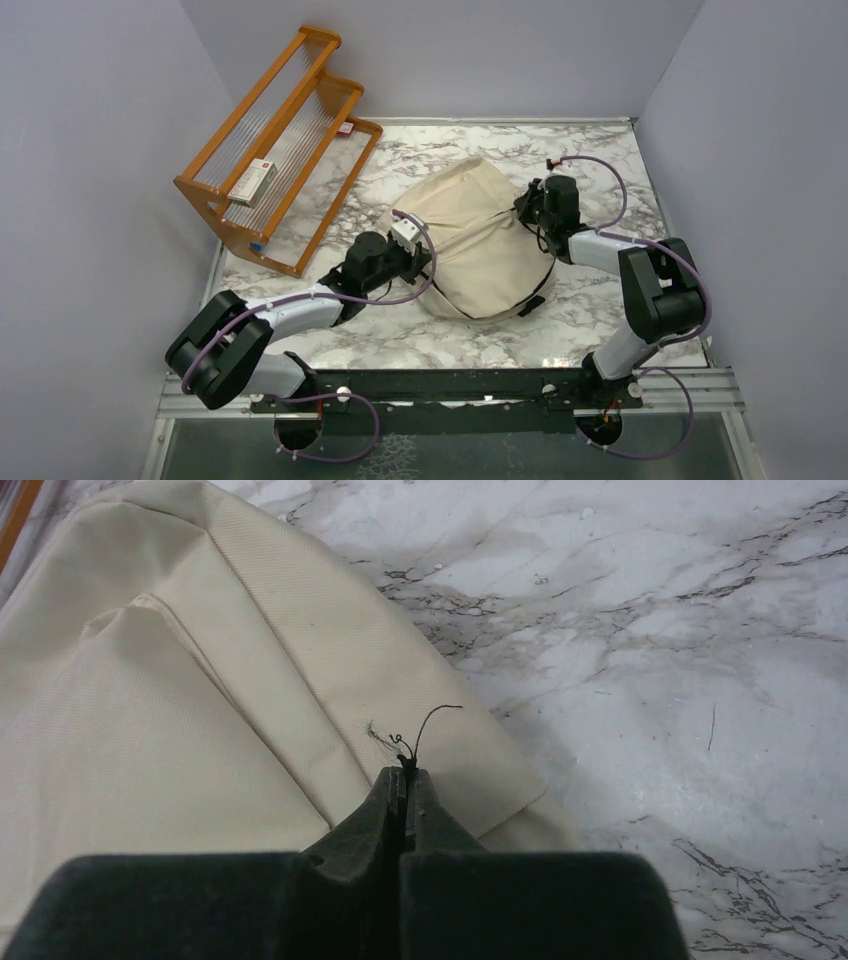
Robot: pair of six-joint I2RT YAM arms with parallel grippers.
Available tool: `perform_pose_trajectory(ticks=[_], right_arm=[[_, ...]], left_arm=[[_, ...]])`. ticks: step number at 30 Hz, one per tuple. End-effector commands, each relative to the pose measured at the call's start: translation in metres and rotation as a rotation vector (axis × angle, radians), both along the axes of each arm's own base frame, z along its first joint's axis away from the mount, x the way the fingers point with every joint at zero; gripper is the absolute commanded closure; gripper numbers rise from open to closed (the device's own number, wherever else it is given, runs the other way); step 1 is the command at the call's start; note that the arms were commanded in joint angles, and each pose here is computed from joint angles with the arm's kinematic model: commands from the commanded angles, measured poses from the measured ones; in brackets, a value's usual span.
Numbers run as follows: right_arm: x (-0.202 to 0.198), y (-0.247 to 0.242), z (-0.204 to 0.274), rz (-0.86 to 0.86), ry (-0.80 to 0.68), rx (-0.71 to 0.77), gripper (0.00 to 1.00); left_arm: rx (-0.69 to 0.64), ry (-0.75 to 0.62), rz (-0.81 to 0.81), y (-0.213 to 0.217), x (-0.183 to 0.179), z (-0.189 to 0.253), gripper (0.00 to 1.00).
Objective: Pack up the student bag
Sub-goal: Zip the student bag at the center of the board.
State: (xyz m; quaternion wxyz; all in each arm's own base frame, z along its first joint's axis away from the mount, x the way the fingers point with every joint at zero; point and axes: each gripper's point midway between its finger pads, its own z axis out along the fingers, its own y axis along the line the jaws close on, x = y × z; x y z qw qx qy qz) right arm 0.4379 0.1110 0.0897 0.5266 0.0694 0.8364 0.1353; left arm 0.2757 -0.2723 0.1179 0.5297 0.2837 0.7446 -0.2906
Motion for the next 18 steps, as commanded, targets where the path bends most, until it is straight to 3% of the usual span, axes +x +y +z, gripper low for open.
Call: perform_pose_trajectory(ticks=[1, 18], right_arm=[[0.031, -0.076, 0.009, -0.243, -0.062, -0.091, 1.0], [0.038, -0.081, 0.032, -0.244, -0.089, -0.041, 1.0]], left_arm=[[0.091, 0.105, 0.046, 0.016, -0.007, -0.041, 1.0], [0.082, 0.082, -0.021, -0.007, 0.006, -0.032, 1.0]])
